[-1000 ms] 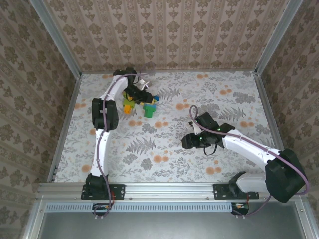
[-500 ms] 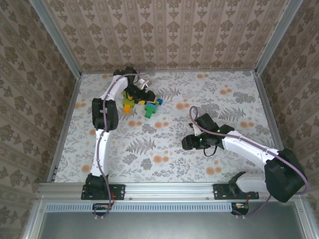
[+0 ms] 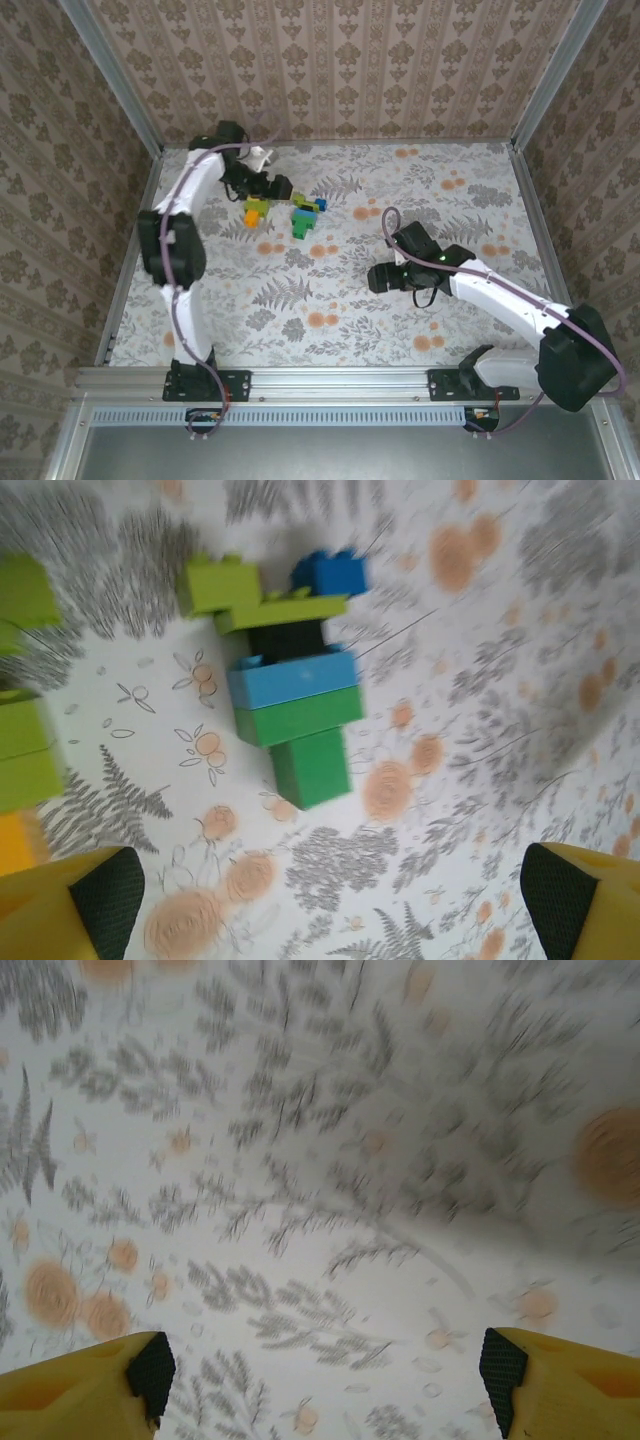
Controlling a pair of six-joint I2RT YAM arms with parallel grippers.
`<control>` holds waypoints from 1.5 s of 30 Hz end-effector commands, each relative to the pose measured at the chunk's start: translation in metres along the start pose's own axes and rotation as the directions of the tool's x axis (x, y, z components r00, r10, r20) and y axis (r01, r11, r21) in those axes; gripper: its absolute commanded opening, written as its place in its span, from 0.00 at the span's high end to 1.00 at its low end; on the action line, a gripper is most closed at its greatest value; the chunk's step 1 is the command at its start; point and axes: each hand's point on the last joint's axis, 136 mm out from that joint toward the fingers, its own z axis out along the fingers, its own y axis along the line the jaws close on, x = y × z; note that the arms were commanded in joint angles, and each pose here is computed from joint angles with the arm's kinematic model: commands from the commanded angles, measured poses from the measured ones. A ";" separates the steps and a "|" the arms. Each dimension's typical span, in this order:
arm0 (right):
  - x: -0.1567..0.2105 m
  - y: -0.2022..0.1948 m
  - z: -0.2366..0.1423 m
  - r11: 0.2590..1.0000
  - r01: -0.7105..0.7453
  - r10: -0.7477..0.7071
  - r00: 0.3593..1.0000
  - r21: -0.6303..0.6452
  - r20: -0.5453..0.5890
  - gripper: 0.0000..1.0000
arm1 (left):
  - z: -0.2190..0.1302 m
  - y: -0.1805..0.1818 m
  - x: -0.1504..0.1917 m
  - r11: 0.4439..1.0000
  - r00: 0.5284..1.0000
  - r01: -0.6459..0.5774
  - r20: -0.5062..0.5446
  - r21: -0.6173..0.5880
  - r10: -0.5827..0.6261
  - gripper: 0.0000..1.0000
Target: Assemble a carrot with lego
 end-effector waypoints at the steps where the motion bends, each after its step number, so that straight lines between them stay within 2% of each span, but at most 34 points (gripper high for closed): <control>1: -0.042 -0.031 -0.031 0.983 0.001 -0.033 0.984 0.186 0.173 0.15 | -0.082 -0.059 -0.030 0.988 0.936 -0.142 0.315 -0.062 0.154 0.00; 3: -0.061 -0.047 -0.039 0.968 -0.030 -0.036 0.965 0.248 0.259 0.12 | -0.117 -0.074 -0.023 0.981 0.872 -0.155 0.451 -0.118 0.192 0.00; 5: -0.081 -0.075 -0.044 0.940 -0.094 -0.032 0.934 0.328 0.357 0.10 | -0.143 -0.066 -0.008 0.965 0.789 -0.102 0.571 -0.240 0.226 0.00; 7: -0.085 -0.106 -0.042 0.906 -0.145 -0.026 0.918 0.397 0.396 0.09 | -0.155 -0.033 0.015 0.918 0.744 0.020 0.619 -0.395 0.250 0.00; 9: -0.081 -0.131 -0.038 0.887 -0.201 0.009 0.908 0.416 0.420 0.08 | -0.147 -0.008 0.039 0.857 0.720 0.020 0.602 -0.515 0.345 0.00; 12: -0.086 -0.146 -0.031 0.902 -0.235 0.031 0.872 0.361 0.489 0.07 | -0.116 0.039 0.082 0.768 0.717 0.081 0.572 -0.636 0.398 0.00; 17: -0.102 -0.171 -0.041 0.842 -0.223 -0.144 0.785 0.492 0.603 0.07 | -0.084 0.099 0.130 0.677 0.748 0.229 0.571 -0.700 0.337 0.00; 19: -0.101 -0.179 -0.032 0.842 -0.223 -0.158 0.769 0.491 0.620 0.07 | -0.081 0.113 0.139 0.640 0.732 0.267 0.583 -0.721 0.351 0.00; 20: -0.101 -0.184 -0.028 0.846 -0.234 -0.154 0.754 0.480 0.638 0.07 | -0.083 0.119 0.142 0.624 0.714 0.311 0.610 -0.717 0.345 0.00; 22: -0.103 -0.186 -0.024 0.859 -0.235 -0.154 0.727 0.454 0.669 0.06 | -0.083 0.122 0.138 0.637 0.692 0.322 0.633 -0.701 0.347 0.00; 23: -0.106 -0.183 -0.025 0.872 -0.226 -0.156 0.713 0.435 0.684 0.06 | -0.085 0.129 0.137 0.620 0.684 0.350 0.644 -0.702 0.344 0.00; 25: -0.111 -0.186 -0.025 0.885 -0.234 -0.146 0.681 0.402 0.717 0.06 | -0.082 0.142 0.131 0.599 0.686 0.376 0.647 -0.707 0.332 0.00; 26: -0.113 -0.189 -0.024 0.889 -0.241 -0.130 0.683 0.390 0.719 0.06 | -0.076 0.145 0.128 0.606 0.713 0.364 0.630 -0.708 0.308 0.00; 28: -0.117 -0.191 -0.023 0.895 -0.240 -0.139 0.652 0.377 0.745 0.06 | -0.074 0.145 0.120 0.594 0.710 0.340 0.613 -0.729 0.346 0.00; 30: -0.112 -0.196 -0.003 0.906 -0.226 -0.129 0.660 0.359 0.740 0.06 | -0.076 0.144 0.116 0.562 0.693 0.310 0.587 -0.767 0.419 0.00; 32: -0.115 -0.195 0.011 0.919 -0.188 -0.127 0.692 0.347 0.711 0.06 | -0.076 0.155 0.120 0.540 0.665 0.356 0.613 -0.762 0.427 0.00; 33: -0.115 -0.192 0.013 0.923 -0.170 -0.133 0.700 0.344 0.702 0.06 | -0.075 0.159 0.118 0.538 0.655 0.356 0.614 -0.764 0.439 0.00; 35: -0.115 -0.191 0.013 0.925 -0.165 -0.137 0.696 0.342 0.705 0.06 | -0.056 0.165 0.116 0.587 0.697 0.309 0.598 -0.748 0.396 0.00; 36: -0.115 -0.192 0.013 0.924 -0.167 -0.134 0.700 0.343 0.701 0.05 | -0.056 0.171 0.111 0.576 0.697 0.313 0.595 -0.755 0.401 0.00; 38: -0.115 -0.191 0.013 0.924 -0.167 -0.133 0.702 0.343 0.700 0.01 | -0.050 0.174 0.113 0.640 0.722 0.293 0.603 -0.710 0.339 0.00; 45: -0.116 -0.192 0.013 0.924 -0.167 -0.134 0.701 0.344 0.701 0.00 | -0.040 0.162 0.107 0.697 0.718 0.196 0.585 -0.690 0.377 0.00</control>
